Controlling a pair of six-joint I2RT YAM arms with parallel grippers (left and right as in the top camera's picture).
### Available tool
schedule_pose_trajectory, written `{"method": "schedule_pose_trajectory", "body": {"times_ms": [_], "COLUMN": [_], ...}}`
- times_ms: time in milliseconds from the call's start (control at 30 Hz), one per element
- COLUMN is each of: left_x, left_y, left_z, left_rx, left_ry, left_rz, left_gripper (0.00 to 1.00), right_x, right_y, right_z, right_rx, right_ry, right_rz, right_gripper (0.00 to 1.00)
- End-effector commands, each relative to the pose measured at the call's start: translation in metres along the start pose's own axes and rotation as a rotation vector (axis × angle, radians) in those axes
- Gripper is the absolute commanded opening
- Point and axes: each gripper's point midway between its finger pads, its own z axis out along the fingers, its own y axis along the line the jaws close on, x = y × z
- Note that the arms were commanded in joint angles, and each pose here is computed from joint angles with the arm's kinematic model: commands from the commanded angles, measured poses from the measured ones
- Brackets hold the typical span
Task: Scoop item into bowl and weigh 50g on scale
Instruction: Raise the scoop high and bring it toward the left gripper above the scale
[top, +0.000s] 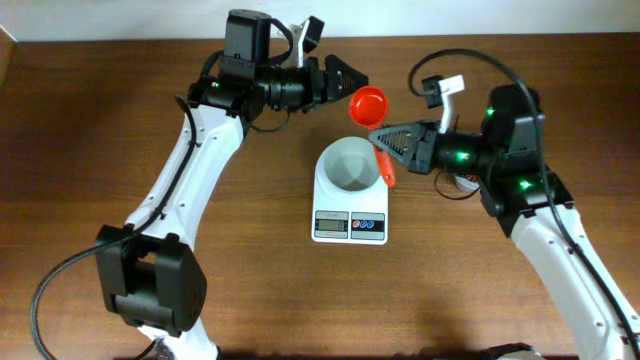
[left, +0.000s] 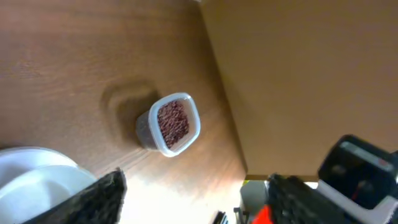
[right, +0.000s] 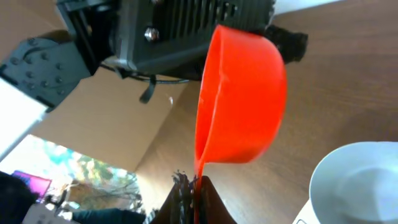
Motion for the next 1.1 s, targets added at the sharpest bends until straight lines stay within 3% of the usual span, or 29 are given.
{"method": "schedule_pose_trajectory", "body": {"times_ms": [0, 67, 233, 267, 333, 467, 633, 833, 1033, 1067], "left_x": [0.002, 0.002, 0.0, 0.0, 0.002, 0.01, 0.015, 0.027, 0.036, 0.036], "left_y": [-0.03, -0.032, -0.033, -0.034, -0.047, -0.073, -0.077, -0.087, -0.095, -0.095], "left_z": [-0.01, -0.01, -0.01, -0.01, -0.012, -0.018, -0.02, -0.008, 0.0, 0.0], "left_rx": [0.105, 0.112, 0.116, 0.118, 0.186, 0.324, 0.356, 0.378, 0.395, 0.394], "left_ry": [0.025, 0.025, 0.016, 0.017, 0.04, 0.09, 0.104, 0.134, 0.16, 0.16], "left_rz": [0.022, 0.023, 0.039, 0.039, 0.083, 0.198, 0.252, 0.28, 0.286, 0.286], "left_gripper": [0.57, 0.52, 0.54, 0.57, 0.74, 0.76, 0.71, 0.68, 0.44, 0.36], "right_x": [-0.011, -0.016, -0.027, -0.027, -0.03, -0.064, -0.104, -0.108, -0.114, -0.114], "right_y": [0.001, -0.003, -0.012, -0.012, -0.013, -0.013, -0.007, 0.01, 0.027, 0.028], "right_z": [0.007, 0.007, 0.005, 0.005, 0.005, -0.004, -0.02, -0.016, -0.016, -0.016], "right_rx": [0.068, 0.095, 0.154, 0.153, 0.161, 0.21, 0.239, 0.15, 0.089, 0.082], "right_ry": [-0.065, -0.09, -0.145, -0.147, -0.163, -0.317, -0.518, -0.547, -0.575, -0.578], "right_rz": [-0.032, -0.041, -0.055, -0.041, -0.035, -0.093, -0.11, -0.033, -0.051, -0.042], "right_gripper": [0.04, 0.04, 0.04, 0.04, 0.04, 0.04, 0.04, 0.04, 0.04, 0.04]}}
